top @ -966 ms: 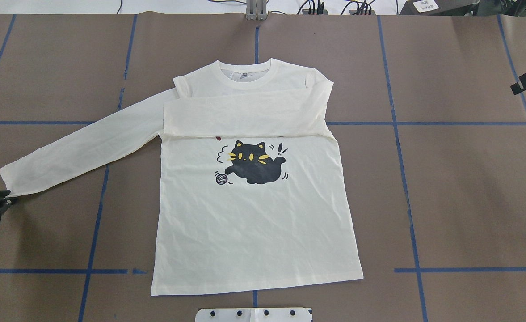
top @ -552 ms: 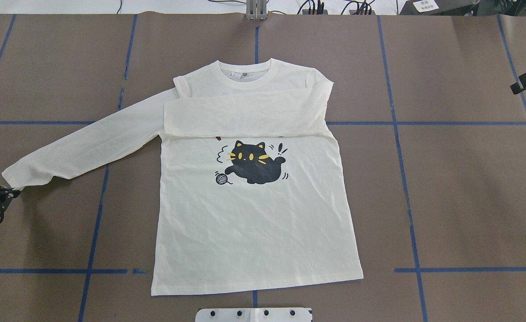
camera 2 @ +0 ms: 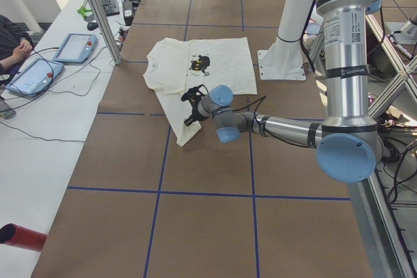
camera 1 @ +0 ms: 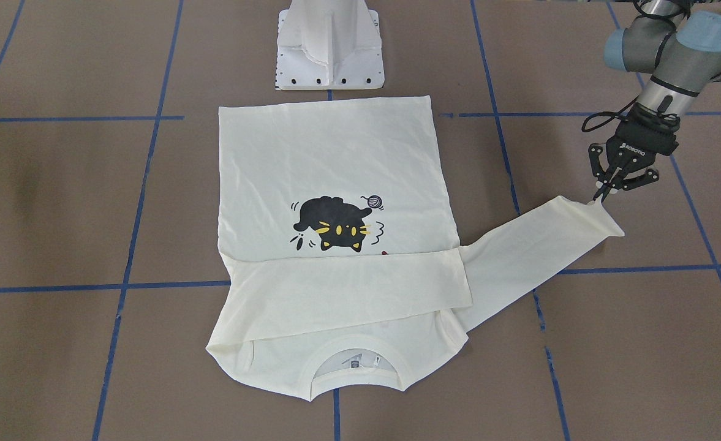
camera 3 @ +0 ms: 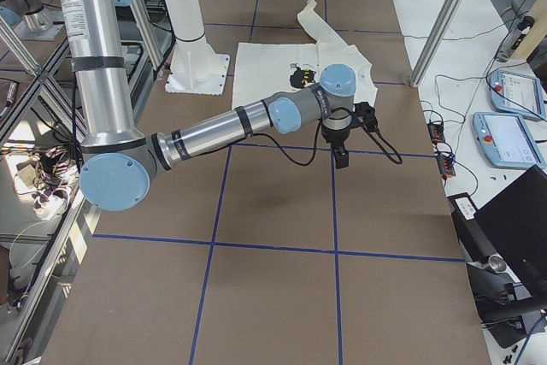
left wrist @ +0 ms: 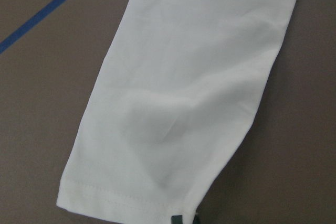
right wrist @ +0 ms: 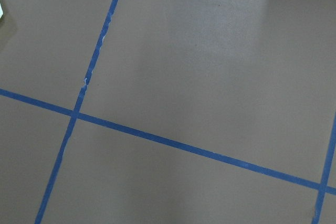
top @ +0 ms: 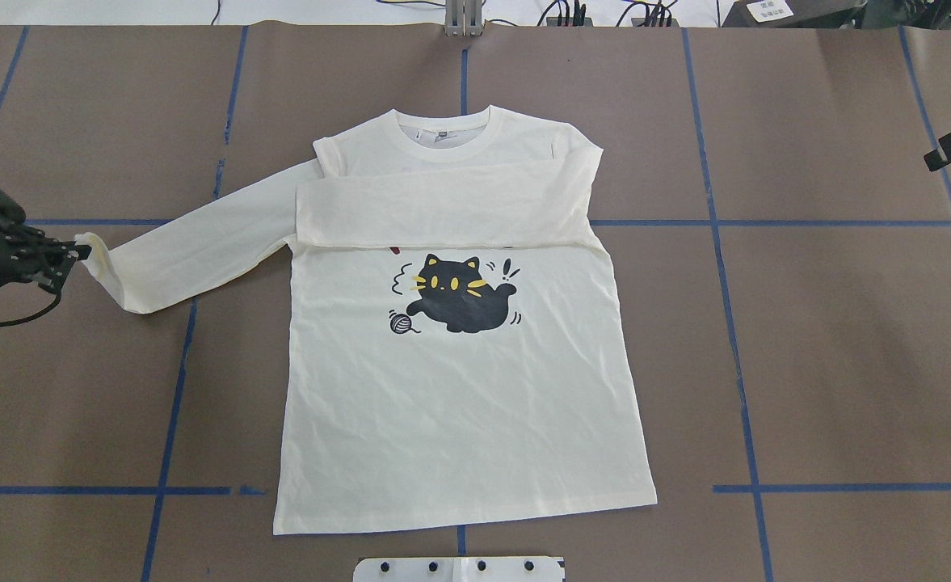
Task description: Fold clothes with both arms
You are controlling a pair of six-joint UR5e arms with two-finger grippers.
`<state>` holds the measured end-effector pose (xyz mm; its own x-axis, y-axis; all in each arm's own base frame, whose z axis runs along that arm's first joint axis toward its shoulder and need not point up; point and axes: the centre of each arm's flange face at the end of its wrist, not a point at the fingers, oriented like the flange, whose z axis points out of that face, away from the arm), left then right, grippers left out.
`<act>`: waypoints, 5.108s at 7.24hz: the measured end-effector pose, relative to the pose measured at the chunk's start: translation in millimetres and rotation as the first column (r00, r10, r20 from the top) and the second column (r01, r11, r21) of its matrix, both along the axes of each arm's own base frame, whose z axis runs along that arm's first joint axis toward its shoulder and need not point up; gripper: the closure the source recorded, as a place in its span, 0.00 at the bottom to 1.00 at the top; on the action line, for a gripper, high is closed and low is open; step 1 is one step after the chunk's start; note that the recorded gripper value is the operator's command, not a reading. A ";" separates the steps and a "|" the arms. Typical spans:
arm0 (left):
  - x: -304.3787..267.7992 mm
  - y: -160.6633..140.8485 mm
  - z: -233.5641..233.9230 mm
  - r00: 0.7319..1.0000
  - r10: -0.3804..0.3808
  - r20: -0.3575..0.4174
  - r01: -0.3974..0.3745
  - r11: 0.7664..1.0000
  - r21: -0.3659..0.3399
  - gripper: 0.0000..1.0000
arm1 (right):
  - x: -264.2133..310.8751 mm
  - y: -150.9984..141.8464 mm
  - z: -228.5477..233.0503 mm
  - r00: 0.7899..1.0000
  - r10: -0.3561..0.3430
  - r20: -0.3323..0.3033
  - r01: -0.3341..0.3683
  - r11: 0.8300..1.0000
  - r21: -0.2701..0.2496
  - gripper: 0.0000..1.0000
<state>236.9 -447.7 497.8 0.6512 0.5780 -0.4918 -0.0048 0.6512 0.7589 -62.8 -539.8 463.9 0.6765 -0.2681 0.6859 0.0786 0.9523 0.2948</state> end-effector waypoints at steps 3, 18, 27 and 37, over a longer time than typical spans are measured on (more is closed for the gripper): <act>58.7 -102.3 -149.3 0.994 -0.101 -0.037 0.095 0.987 -0.130 1.00 | 2.4 -0.3 0.6 1.000 0.004 -0.001 -0.004 1.000 0.000 0.00; 376.4 -70.9 -430.5 0.949 -0.019 -0.315 -0.049 0.977 -0.209 0.00 | 1.4 -7.1 -7.0 1.000 0.008 0.003 -0.008 1.000 0.014 0.00; 104.6 -111.6 -240.3 0.998 0.056 -0.010 -0.057 0.984 -0.170 0.00 | -374.6 -12.9 -208.3 0.969 0.234 -0.082 -0.234 0.972 -0.001 0.26; 80.0 -111.5 -202.7 0.994 0.105 -0.030 -0.108 0.980 -0.169 0.00 | -554.0 -21.0 -238.9 0.916 0.246 -0.316 -0.208 0.967 0.149 0.56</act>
<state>316.9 -559.2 295.1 0.5791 0.5505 -0.6014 -0.0664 0.7670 0.6381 -616.8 -560.8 224.9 0.9102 -0.1412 0.3893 -0.0257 0.9190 0.3935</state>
